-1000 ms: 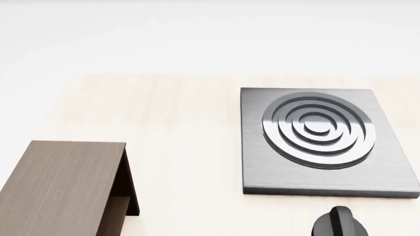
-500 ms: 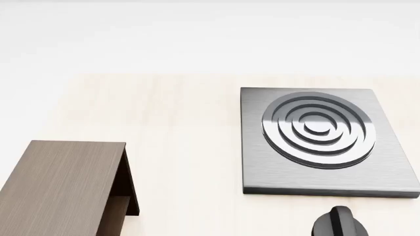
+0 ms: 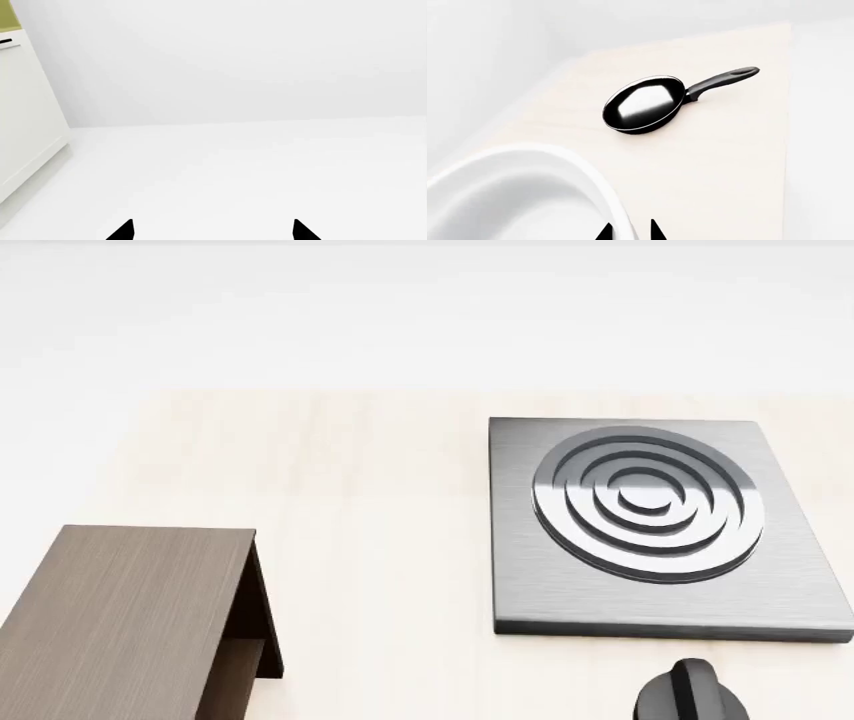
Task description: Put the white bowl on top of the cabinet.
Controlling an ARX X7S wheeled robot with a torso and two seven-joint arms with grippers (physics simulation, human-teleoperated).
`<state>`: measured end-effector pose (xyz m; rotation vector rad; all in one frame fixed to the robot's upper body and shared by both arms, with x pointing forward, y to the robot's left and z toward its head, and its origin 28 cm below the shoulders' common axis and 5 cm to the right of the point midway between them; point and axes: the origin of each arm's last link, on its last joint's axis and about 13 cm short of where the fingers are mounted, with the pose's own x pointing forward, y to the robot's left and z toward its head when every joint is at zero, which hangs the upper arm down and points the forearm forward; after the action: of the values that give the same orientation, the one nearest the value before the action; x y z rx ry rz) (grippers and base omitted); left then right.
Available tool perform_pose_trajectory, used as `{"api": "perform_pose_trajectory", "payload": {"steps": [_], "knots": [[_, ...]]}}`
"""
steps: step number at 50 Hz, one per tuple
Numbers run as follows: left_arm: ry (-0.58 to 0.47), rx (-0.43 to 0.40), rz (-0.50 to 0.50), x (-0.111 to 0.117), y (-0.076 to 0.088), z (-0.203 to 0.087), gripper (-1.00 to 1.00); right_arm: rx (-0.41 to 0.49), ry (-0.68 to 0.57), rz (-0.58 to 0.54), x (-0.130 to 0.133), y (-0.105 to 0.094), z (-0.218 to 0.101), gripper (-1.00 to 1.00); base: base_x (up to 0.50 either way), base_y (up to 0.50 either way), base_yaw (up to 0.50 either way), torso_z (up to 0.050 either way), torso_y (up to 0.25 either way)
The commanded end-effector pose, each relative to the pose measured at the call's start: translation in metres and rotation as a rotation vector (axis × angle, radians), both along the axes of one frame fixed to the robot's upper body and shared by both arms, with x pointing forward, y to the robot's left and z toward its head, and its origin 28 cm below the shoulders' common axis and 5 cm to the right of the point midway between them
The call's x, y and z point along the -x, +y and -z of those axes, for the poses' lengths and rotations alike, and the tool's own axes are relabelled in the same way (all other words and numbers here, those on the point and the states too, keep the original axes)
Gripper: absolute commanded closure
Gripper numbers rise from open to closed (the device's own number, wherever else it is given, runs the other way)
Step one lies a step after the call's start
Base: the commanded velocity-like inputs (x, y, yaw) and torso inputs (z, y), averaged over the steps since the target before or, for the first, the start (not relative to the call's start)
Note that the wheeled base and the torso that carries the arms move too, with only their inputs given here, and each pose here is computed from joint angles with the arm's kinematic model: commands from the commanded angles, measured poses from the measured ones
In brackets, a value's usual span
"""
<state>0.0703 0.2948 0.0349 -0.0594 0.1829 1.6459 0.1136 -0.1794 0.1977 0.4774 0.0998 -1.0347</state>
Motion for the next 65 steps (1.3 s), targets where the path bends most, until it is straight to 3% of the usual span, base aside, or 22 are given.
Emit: {"api": "perform_pose_trajectory", "payload": {"steps": [1, 9, 13, 18, 26, 36, 37, 51, 60, 65], "knots": [[-0.001, 0.000, 0.001, 0.000, 0.000, 0.000, -1.00, 0.045, -0.060, -0.080, -0.005, 0.006, -0.015, 1.00, 0.00, 0.00, 0.00, 0.000, 0.000], [0.001, 0.000, 0.003, -0.001, 0.000, 0.000, -1.00, 0.078, -0.074, -0.117, -0.014, 0.007, -0.020, 1.00, 0.00, 0.00, 0.00, 0.000, 0.000], [0.001, 0.000, 0.003, -0.001, 0.000, 0.000, -1.00, 0.108, -0.085, -0.207, -0.024, 0.013, -0.026, 1.00, 0.00, 0.00, 0.00, 0.000, 0.000], [0.002, 0.002, 0.005, -0.001, 0.000, 0.000, -1.00, 0.081, -0.073, -0.226, -0.035, 0.016, -0.025, 1.00, 0.00, 0.00, 0.00, 0.000, 0.002], [0.004, 0.002, 0.007, -0.002, -0.001, 0.001, -1.00, 0.143, -0.092, -0.265, -0.044, 0.017, -0.034, 1.00, 0.00, 0.00, 0.00, 0.000, 0.001], [0.005, 0.001, 0.009, -0.003, -0.001, 0.001, -1.00, 0.155, -0.077, -0.307, -0.057, 0.019, -0.039, 1.00, 0.00, 0.00, 0.00, 0.000, 0.000], [0.006, 0.001, 0.010, -0.003, -0.001, 0.001, -1.00, 0.116, -0.102, -0.350, -0.058, 0.022, -0.045, 1.00, 0.00, 0.00, 0.00, 0.000, 0.010], [0.002, 0.005, 0.009, -0.002, -0.001, 0.001, -1.00, 0.198, -0.109, -0.499, -0.081, 0.041, -0.082, 1.00, 0.00, 0.00, 0.00, 0.000, 0.001], [0.001, 0.006, 0.006, -0.002, -0.001, 0.001, -1.00, 0.166, -0.110, -0.603, -0.097, 0.062, -0.097, 1.00, 0.00, 0.00, 0.00, 0.000, 0.001], [0.000, 0.007, 0.006, -0.002, -0.001, 0.001, -1.00, 0.224, -0.102, -0.637, -0.103, 0.066, -0.106, 1.00, 0.00, 0.00, 0.00, 0.000, 0.000]]}}
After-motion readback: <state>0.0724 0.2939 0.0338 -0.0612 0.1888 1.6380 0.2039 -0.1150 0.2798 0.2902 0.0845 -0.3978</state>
